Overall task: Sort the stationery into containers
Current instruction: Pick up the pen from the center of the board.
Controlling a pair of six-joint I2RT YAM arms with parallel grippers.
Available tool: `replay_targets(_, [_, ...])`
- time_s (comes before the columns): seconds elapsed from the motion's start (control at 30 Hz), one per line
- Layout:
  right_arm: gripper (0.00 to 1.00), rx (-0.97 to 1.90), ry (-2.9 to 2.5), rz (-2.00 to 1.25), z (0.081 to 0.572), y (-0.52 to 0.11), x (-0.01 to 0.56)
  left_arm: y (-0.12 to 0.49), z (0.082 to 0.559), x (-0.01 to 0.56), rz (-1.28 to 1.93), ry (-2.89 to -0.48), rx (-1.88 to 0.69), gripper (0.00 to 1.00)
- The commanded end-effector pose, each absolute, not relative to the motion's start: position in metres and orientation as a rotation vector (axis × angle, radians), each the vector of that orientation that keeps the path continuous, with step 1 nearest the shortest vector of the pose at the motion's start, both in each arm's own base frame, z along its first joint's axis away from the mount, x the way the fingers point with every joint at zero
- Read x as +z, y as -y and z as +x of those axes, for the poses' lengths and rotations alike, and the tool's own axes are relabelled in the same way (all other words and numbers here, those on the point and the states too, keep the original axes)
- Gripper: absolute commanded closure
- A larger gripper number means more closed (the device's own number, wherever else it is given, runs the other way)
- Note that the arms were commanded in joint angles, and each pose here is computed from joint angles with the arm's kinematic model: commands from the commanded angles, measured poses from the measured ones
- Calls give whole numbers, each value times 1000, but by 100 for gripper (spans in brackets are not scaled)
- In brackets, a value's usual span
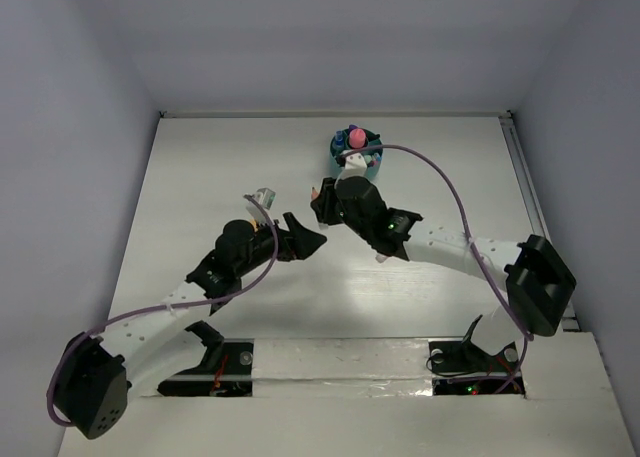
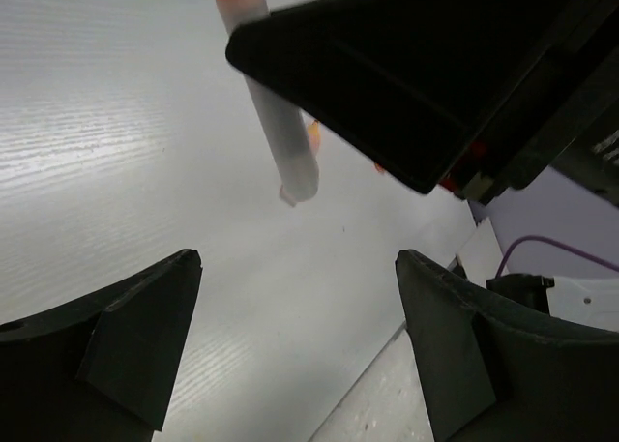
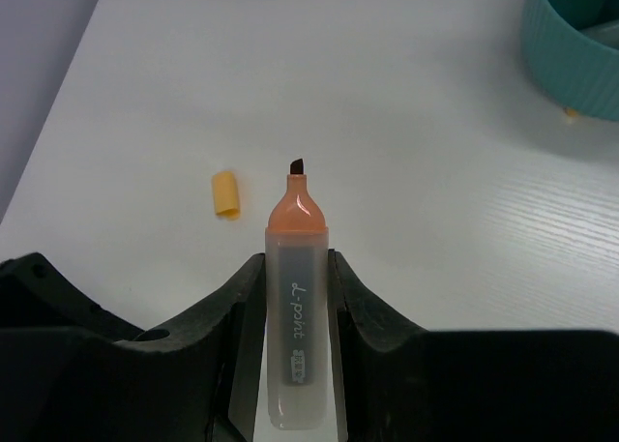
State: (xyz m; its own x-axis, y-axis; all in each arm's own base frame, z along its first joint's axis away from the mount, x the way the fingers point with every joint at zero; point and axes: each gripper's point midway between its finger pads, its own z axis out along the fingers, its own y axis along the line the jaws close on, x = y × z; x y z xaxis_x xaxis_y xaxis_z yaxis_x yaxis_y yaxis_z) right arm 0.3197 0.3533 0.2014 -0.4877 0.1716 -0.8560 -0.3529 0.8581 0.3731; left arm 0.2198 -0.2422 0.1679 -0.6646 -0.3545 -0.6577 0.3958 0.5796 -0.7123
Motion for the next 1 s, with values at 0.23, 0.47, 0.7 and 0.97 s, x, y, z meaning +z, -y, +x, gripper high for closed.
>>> replay_targets(0.23, [100, 788, -1906, -100, 305, -357, 222, 253, 256, 205, -61, -1776, -1199, 37])
replay_targets(0.47, [100, 818, -1883, -83, 303, -356, 231, 262, 261, 203, -33, -1787, -1216, 59])
replay_targets(0.7, [100, 875, -1881, -101, 297, -362, 234, 263, 263, 205, -36, -1777, -1197, 59])
replay_targets(0.97, [100, 956, -1952, -109, 283, -370, 213, 272, 262, 208, -22, -1746, -1233, 69])
